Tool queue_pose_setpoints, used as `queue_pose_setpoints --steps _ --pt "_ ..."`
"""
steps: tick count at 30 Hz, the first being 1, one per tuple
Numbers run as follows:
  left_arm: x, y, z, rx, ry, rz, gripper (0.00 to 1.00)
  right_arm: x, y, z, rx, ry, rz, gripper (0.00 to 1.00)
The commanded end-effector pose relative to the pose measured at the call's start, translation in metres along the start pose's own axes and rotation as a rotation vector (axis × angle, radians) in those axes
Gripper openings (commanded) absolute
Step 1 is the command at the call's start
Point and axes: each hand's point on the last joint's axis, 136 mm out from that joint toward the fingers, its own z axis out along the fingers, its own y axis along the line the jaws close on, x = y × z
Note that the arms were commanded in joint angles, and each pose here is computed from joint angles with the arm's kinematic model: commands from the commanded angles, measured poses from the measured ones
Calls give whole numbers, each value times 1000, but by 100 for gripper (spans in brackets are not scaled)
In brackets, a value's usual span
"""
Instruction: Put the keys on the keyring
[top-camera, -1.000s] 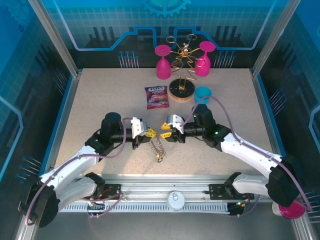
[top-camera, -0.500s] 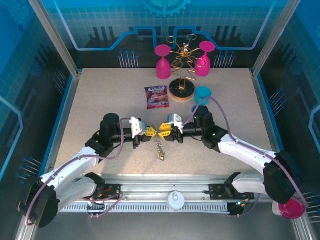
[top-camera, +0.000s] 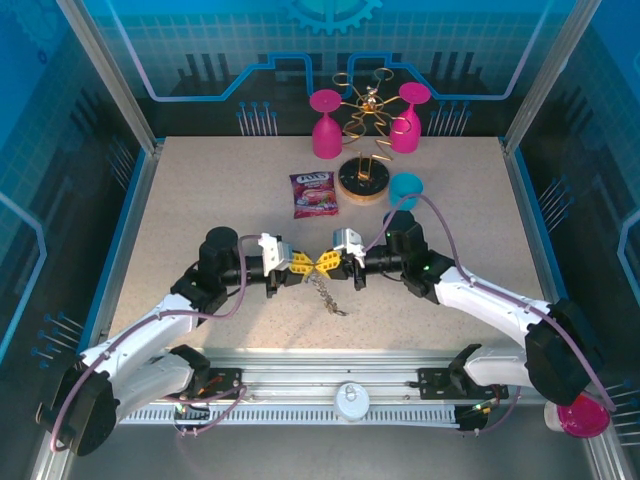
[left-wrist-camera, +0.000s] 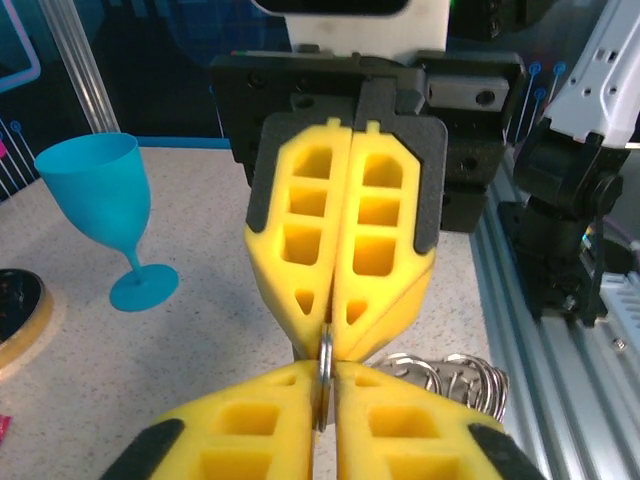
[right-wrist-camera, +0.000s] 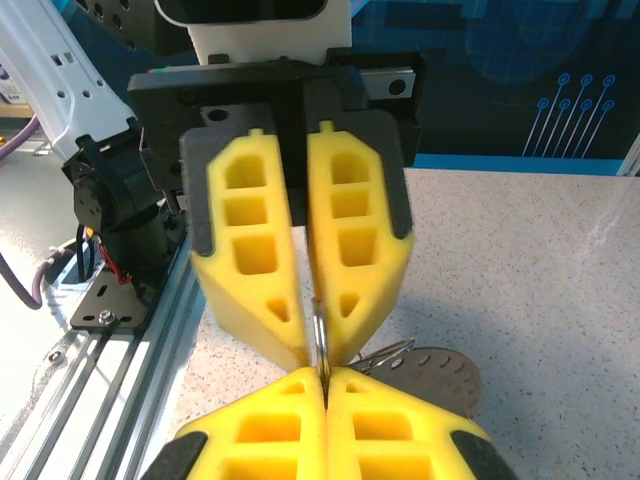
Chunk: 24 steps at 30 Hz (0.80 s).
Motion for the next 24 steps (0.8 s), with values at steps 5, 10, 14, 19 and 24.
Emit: queue_pose_setpoints --steps 5,10,14,19,24 --pt "5 5 -1 -24 116 13 16 1 10 4 -48 173 -87 0" --pt "6 6 0 -23 146 36 4 7 12 7 -58 284 -115 0" --pt "10 4 2 -13 162 53 0 -4 18 10 -82 233 -105 0" --pt "7 4 1 -38 134 104 0 -7 8 4 -13 172 -52 11" --pt "-3 0 -2 -49 59 151 0 7 -9 -14 129 103 -59 38"
